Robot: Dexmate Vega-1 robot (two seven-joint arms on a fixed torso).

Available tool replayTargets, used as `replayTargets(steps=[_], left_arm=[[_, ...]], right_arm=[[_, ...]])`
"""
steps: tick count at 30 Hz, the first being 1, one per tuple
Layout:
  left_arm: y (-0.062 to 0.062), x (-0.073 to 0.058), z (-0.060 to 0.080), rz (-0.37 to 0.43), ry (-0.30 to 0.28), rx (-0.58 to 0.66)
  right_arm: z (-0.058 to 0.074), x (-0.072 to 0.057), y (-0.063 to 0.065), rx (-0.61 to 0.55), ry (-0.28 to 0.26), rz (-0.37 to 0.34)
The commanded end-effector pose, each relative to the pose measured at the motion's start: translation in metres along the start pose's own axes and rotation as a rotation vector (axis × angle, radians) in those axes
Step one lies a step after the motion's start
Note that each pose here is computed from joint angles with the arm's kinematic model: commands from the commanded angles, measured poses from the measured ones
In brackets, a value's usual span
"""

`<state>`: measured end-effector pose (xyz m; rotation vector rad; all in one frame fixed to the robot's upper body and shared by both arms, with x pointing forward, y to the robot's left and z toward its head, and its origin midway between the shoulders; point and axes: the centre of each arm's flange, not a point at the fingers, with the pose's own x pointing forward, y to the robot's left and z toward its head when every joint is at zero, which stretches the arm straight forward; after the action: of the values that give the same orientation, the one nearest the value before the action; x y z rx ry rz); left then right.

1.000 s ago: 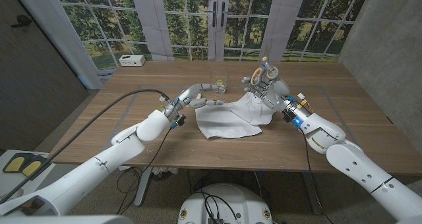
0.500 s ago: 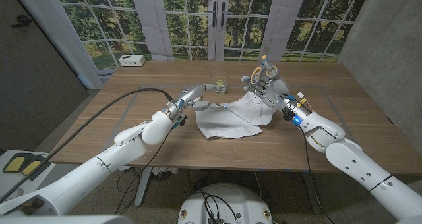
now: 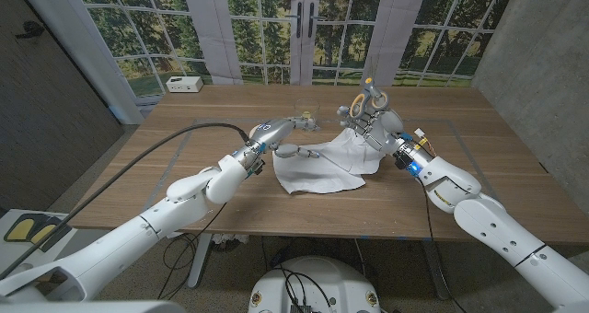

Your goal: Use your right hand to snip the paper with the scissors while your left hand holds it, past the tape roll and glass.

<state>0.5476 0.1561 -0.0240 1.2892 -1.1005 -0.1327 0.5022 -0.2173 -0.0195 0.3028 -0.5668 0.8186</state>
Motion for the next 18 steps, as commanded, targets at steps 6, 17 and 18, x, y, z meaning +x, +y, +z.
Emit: replayTargets(steps=[6,17,18], left_arm=[[-0.008,0.009,0.010,0.029,0.012,0.141],[-0.005,0.014,0.018,0.008,-0.016,0.272],[-0.005,0.015,0.019,-0.002,-0.022,0.287]], right_arm=[[0.003,0.001,-0.006,0.002,-0.009,0.003],[0.004,0.003,-0.009,-0.002,-0.014,0.004],[0.005,0.003,-0.009,-0.001,-0.014,0.007]])
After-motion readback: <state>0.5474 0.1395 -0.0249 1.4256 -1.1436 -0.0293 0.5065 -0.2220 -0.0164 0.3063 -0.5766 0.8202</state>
